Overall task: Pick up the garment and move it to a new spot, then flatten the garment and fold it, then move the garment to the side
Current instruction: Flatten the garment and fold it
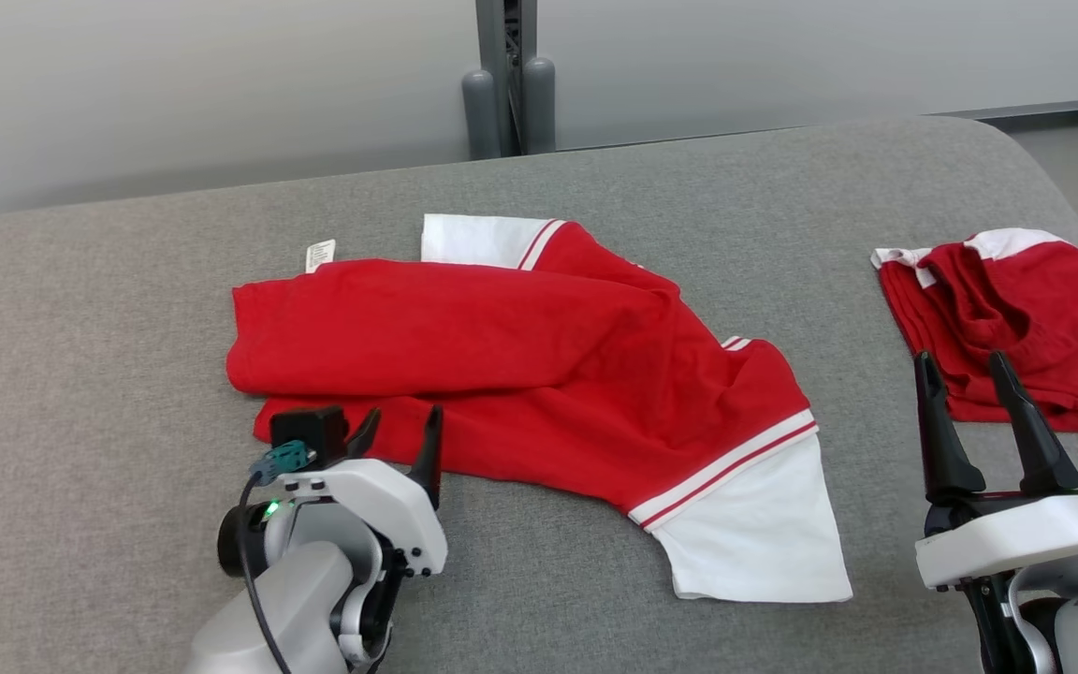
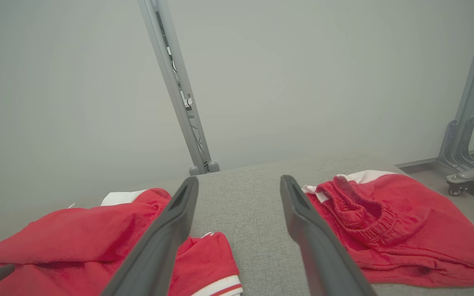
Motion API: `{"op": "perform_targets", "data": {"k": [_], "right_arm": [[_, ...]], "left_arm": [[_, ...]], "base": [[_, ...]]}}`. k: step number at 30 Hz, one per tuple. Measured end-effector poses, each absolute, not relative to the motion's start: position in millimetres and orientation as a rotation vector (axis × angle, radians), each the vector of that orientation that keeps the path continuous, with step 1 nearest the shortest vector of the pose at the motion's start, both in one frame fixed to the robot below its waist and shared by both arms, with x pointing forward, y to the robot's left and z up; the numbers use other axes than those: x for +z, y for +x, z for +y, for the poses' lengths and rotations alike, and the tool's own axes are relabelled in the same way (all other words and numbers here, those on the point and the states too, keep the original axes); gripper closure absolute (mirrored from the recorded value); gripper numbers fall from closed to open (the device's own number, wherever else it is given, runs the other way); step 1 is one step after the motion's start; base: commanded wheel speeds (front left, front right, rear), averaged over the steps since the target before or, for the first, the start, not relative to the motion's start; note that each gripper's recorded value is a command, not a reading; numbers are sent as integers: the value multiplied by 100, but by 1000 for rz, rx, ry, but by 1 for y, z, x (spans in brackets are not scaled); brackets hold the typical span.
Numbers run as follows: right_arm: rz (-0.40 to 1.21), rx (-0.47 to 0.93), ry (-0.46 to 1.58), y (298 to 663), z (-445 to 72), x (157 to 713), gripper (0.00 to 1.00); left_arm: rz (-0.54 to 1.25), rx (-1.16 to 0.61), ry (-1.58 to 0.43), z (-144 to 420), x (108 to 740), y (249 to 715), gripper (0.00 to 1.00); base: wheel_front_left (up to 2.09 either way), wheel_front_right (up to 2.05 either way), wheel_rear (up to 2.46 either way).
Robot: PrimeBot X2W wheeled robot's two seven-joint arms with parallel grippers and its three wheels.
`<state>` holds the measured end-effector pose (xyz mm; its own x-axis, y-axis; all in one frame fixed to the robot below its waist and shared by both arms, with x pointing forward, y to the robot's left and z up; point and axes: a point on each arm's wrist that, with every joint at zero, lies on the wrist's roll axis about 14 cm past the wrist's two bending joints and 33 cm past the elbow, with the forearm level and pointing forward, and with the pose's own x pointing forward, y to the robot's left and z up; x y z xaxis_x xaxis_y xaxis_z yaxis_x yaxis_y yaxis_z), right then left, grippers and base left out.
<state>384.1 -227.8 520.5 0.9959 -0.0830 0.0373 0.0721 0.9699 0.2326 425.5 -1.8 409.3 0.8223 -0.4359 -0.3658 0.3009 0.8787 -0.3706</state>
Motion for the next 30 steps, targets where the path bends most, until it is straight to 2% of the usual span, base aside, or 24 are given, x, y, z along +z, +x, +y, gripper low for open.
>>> {"op": "perform_targets", "data": {"k": [8,17,24,25,26,27,28,30], "right_arm": [[-42,-40,235,388,-215,522,0],[-30,-68,219,383,-225,520,0],[-20,-94,212,379,-233,517,0],[-19,-98,211,378,-234,517,0],[-18,-101,210,378,-236,516,0],[-17,-104,210,378,-236,516,0],[-16,-107,209,377,-237,516,0],[-16,-113,207,377,-239,516,0]], "left_arm": [[473,-146,-332,70,393,435,0],[562,32,-449,98,364,436,0],[578,58,-498,98,357,444,0],[581,60,-498,98,356,445,6],[583,60,-500,97,355,447,21],[584,63,-502,97,355,449,39],[587,69,-504,98,354,450,64],[593,77,-506,99,352,451,100]], "base": [[0,0,0],[0,0,0],[0,0,0],[0,0,0],[0,0,0],[0,0,0],[0,0,0],[0,0,0]]}}
